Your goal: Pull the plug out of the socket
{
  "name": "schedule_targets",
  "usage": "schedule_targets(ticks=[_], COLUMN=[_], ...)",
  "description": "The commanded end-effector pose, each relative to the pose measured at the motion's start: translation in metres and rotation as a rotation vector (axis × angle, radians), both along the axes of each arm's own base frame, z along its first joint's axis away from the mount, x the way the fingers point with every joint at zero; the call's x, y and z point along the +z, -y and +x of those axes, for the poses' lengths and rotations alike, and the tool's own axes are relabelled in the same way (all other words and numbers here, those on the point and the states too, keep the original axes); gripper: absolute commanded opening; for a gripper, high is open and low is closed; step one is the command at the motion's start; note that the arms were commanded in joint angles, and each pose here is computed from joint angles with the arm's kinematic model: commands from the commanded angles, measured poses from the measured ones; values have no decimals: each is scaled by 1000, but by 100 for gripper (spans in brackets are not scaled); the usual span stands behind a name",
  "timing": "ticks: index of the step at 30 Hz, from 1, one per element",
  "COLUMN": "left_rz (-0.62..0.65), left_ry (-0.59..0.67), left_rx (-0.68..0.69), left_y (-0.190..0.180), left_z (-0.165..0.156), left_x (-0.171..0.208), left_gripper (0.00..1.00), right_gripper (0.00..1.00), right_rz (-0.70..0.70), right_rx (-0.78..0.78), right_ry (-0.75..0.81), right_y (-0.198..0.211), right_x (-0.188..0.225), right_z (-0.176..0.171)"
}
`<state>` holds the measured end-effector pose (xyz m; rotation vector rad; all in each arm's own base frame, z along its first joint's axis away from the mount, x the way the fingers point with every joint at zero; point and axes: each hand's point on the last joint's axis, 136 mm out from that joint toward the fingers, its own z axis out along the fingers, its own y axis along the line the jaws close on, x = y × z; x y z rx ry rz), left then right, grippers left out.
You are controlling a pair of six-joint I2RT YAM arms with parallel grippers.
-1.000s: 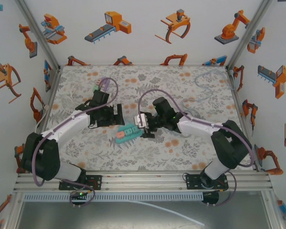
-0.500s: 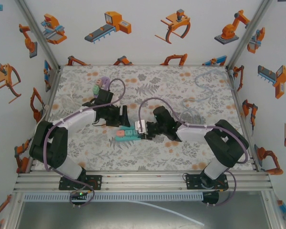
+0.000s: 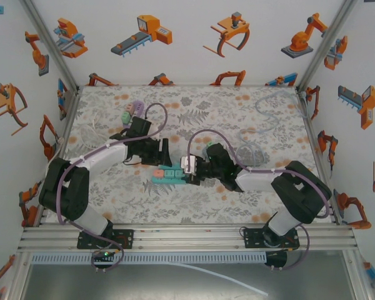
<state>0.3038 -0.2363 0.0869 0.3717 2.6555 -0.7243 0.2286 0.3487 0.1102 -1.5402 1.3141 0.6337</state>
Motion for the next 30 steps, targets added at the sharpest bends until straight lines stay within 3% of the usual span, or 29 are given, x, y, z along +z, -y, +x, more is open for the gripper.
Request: schedule_targets(ticks=[1, 9, 13, 21, 30], left_rz=[-26, -19, 34, 89, 124], left_ry=[-43, -46, -4, 67, 31], left_rx=[28, 89, 107, 14, -41], left_y=[9, 13, 5, 12, 18], left_z=[-10, -17, -10, 6, 8], left_x=[-1, 0, 4, 9, -10], left_gripper=[60, 57, 64, 63, 62], right_gripper=[56, 56, 58, 61, 54], right_rz=[-7, -117, -129, -222, -211], right_rx=[-20, 19, 61, 201, 265], right_ry=[58, 63, 70, 80, 48], right_y=[-3, 2, 6, 34, 18], right_x=[7, -3, 8, 17, 14], right_z=[9, 7, -3, -15, -10])
